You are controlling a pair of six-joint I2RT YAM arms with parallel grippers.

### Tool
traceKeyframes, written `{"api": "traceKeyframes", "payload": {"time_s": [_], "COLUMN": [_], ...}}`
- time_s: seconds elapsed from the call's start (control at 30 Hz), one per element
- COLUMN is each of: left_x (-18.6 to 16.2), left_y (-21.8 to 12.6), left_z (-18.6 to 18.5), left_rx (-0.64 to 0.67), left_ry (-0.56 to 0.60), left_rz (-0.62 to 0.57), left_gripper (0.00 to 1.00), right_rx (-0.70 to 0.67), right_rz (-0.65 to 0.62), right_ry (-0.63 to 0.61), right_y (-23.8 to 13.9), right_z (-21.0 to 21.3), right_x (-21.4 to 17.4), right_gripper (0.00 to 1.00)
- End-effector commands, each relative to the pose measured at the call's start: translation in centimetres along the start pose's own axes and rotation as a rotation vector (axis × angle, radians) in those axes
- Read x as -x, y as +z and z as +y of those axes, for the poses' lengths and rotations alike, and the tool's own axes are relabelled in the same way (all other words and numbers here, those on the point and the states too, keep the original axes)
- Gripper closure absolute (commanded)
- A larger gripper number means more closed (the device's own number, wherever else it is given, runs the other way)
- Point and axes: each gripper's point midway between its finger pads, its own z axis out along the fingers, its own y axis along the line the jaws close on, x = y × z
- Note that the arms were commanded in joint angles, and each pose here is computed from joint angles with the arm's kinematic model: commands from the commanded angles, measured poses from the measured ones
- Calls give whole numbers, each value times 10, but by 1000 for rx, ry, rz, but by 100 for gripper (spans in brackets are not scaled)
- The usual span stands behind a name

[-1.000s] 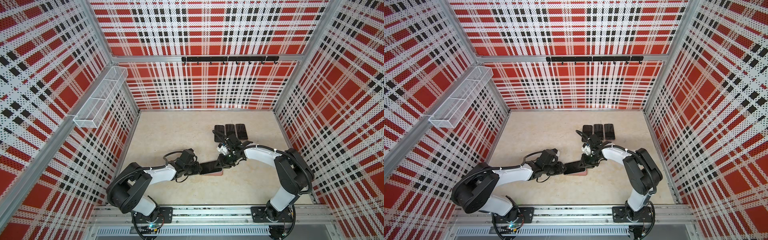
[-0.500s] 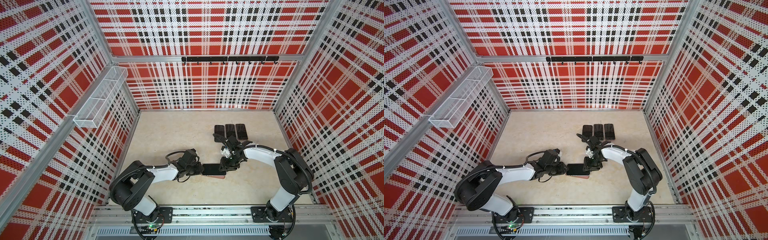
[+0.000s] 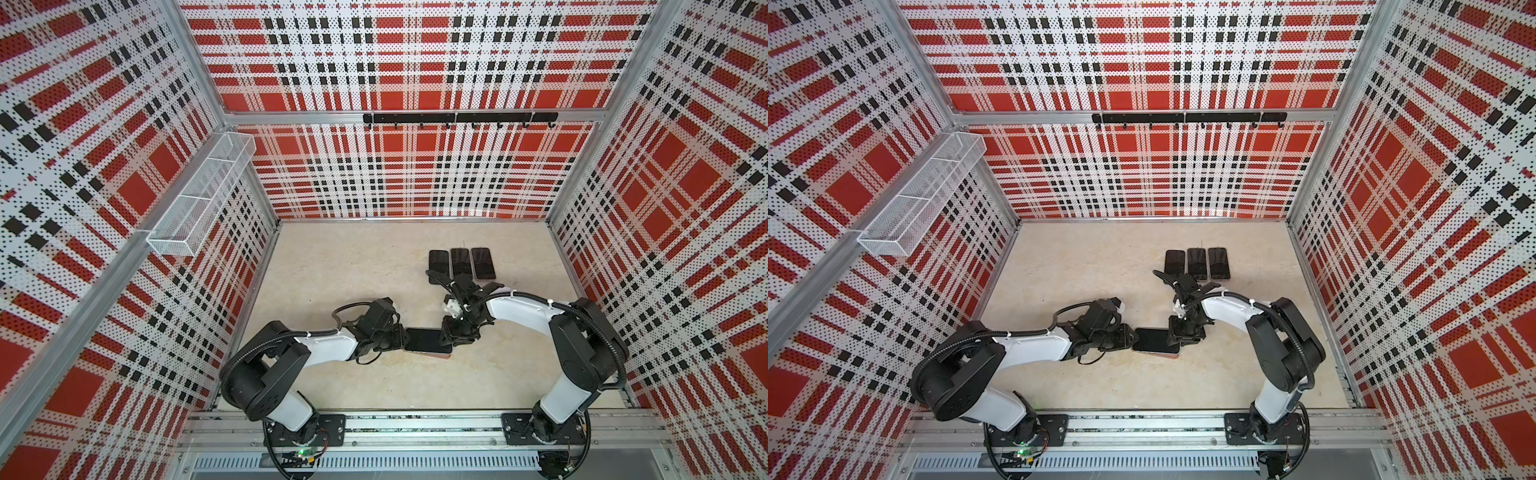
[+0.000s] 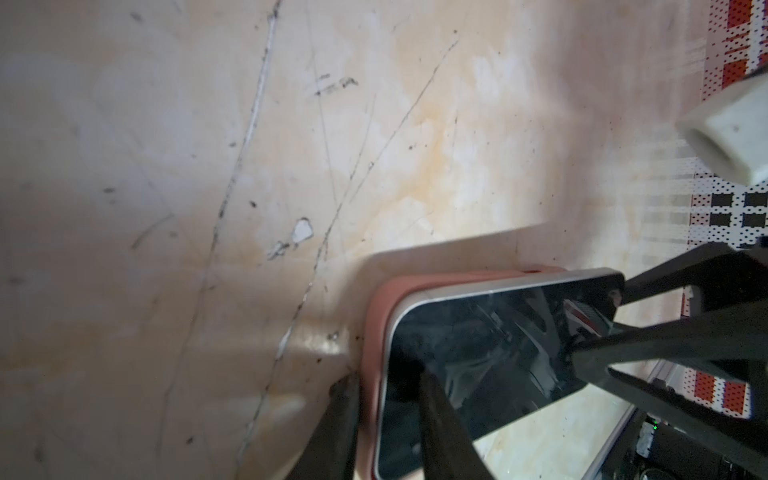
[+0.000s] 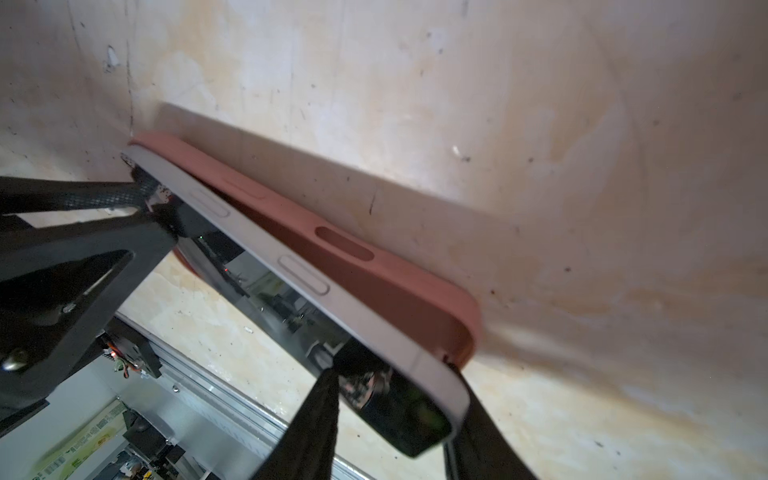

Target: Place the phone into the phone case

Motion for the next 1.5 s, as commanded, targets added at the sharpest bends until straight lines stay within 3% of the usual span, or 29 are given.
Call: {"api": "traceKeyframes", "payload": {"time_s": [0.0,0.4,0.63,0.97,1.17,1.47], "left_x": [-32,-34,-29,-30,-31,-27], "left_y": [8,-7,-5,6,8,8], "left_z": [1,-1,14,23,23,20], "left_rx": [-6,25,88,115,115,113], "left_ry": [-27,-49,-60,-69,-68,-61], "left_rz": [108,60,11,8,14,4], "left_gripper": [71,75,79,83,84,84], "right_rx": [41,18,-126,-217,-262,-146], "right_rz": [7,16,51,29,20,-43], "right_ry": [19,-13,-65,-71,-65,-9], "right_y": [8,5,-3,-25,-32,-30], "right_z": [9,19,6,-2,-17,-25], "right_x": [-5,11,20,19,15,-7], "right_gripper": [59,51,47,42,50,69]}}
